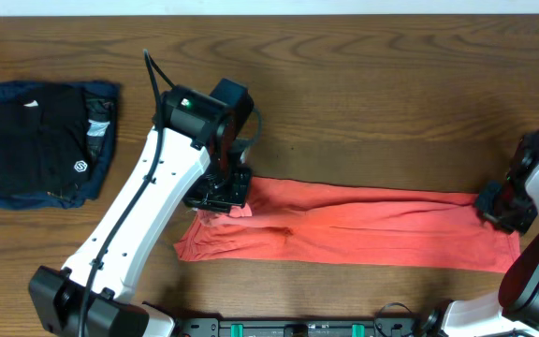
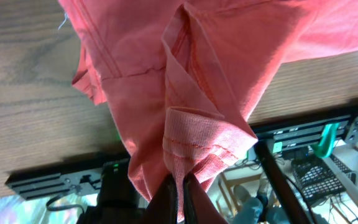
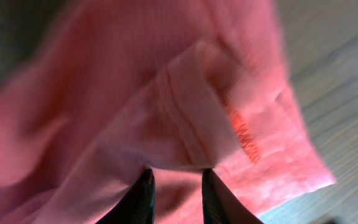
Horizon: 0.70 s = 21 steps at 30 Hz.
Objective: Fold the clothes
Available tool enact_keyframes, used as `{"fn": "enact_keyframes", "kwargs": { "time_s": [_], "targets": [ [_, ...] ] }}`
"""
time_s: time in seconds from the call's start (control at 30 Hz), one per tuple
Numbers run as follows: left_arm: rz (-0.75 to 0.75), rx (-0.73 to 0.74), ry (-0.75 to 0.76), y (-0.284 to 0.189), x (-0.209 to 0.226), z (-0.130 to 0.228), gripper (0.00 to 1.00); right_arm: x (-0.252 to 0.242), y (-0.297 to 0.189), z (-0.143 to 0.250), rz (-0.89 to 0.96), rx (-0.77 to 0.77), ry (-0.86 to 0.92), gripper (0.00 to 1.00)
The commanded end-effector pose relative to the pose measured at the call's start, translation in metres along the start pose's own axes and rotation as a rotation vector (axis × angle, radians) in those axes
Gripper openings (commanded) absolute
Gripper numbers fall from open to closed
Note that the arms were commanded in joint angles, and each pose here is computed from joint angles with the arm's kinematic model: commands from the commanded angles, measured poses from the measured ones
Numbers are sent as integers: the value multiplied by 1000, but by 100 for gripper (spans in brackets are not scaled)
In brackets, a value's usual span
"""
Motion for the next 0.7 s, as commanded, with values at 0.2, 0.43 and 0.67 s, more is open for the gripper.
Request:
{"fn": "enact_keyframes", "kwargs": {
  "time_s": [0.2,0.43,0.67],
  "targets": [
    [-37,48,-20,-1,6,15,7,-20,28,31,98,56,97,22],
    [-9,-113,11,-1,0,-19,7,-18,29,27,78,40,108,24],
    [-44,-337,53,10,1,-75,7,-16,29,27,64,41,109,24]
  ]
}}
Point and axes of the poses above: each gripper's point midway between its finger pads, its own y axis out along the fingers, its own x axis along the line the jaws close on, z = x × y, the point moved 4 cm from there along -y, back along the fingers, and after that the axes turned 5 degrees about y, right-handed, at the moved point
